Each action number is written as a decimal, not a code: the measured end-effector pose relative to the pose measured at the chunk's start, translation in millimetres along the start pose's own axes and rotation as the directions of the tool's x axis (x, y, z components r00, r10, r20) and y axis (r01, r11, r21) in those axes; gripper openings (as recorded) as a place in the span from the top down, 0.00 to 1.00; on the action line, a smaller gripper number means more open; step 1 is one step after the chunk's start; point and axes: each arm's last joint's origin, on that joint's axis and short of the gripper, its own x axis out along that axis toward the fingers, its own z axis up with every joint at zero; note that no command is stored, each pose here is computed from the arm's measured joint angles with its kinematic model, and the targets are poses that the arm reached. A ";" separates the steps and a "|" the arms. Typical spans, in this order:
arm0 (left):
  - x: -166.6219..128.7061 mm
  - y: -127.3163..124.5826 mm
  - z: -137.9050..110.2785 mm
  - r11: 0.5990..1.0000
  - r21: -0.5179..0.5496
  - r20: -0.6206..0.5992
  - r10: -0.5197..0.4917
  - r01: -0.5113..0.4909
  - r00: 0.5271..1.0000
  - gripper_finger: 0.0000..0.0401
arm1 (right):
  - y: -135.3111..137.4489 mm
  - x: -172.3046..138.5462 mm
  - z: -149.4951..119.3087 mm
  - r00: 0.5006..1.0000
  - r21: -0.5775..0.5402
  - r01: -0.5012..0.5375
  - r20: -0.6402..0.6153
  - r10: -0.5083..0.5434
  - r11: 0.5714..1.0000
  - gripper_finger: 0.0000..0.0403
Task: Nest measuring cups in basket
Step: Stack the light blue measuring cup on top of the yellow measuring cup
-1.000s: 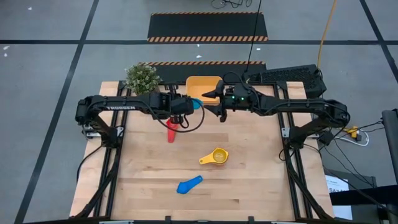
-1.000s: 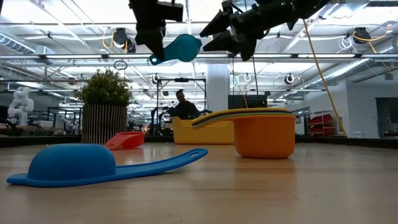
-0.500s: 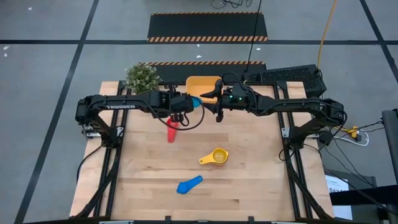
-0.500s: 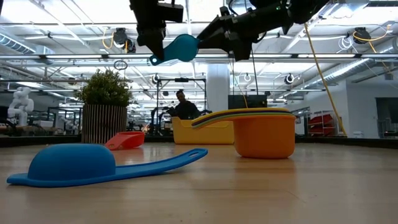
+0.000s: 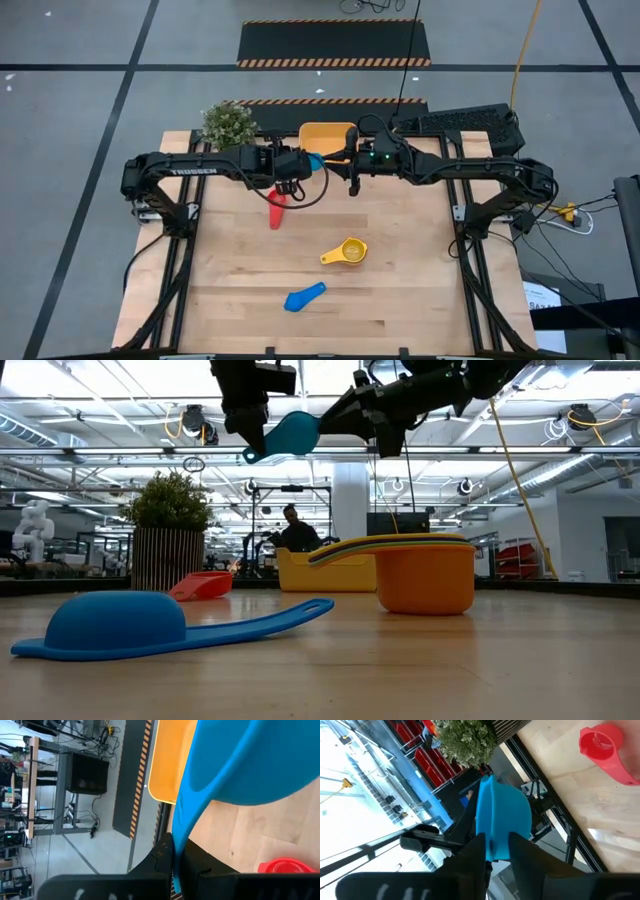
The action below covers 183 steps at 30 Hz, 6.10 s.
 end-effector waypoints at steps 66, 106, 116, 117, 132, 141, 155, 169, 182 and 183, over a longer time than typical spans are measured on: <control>-90.0 46.6 -59.7 0.622 -0.687 0.226 -0.308 0.375 0.924 0.58 | 49.1 -33.4 79.6 0.960 -0.714 -0.078 -0.241 -0.140 0.696 1.00; -97.6 77.3 -27.5 0.098 -0.213 0.972 -0.082 0.972 0.221 0.60 | 82.9 -135.2 -39.7 0.880 -0.863 -0.469 -0.441 0.173 0.186 1.00; -75.1 62.1 -31.2 0.002 -0.179 0.984 -0.010 0.984 0.179 0.60 | 83.3 -136.6 -40.3 0.880 -0.860 -0.470 -0.440 0.179 0.200 1.00; -73.5 60.9 -31.6 -0.004 -0.181 0.984 -0.004 0.984 0.181 0.60 | 83.3 -136.6 -40.3 0.880 -0.859 -0.470 -0.439 0.179 0.204 1.00; -58.1 55.7 -27.1 0.022 -0.229 0.973 -0.001 0.973 0.229 0.60 | 82.6 -134.0 -38.2 0.892 -0.858 -0.449 -0.412 0.187 0.250 1.00; -41.0 52.7 -9.3 -0.001 -0.114 0.993 0.020 0.993 0.114 0.60 | 81.5 -133.1 -37.5 0.896 -0.854 -0.443 -0.409 0.175 0.274 1.00; -37.0 53.1 -4.8 -0.030 -0.005 1.000 -0.023 1.000 0.004 0.60 | 80.6 -133.7 -38.5 0.883 -0.836 -0.468 -0.448 0.138 0.285 1.00; -36.2 52.1 -5.5 -0.029 0.027 0.996 -0.083 0.999 -0.029 0.67 | 80.5 -136.0 -40.0 0.875 -0.817 -0.483 -0.469 0.123 0.315 1.00; -35.9 51.5 -6.0 -0.004 0.057 0.990 -0.126 0.998 -0.057 0.97 | 80.5 -136.4 -40.3 0.872 -0.814 -0.487 -0.475 0.119 0.317 1.00; -35.5 52.1 -6.2 -0.002 0.057 0.990 -0.126 0.998 -0.057 0.97 | 80.3 -136.5 -40.5 0.868 -0.808 -0.492 -0.484 0.111 0.324 1.00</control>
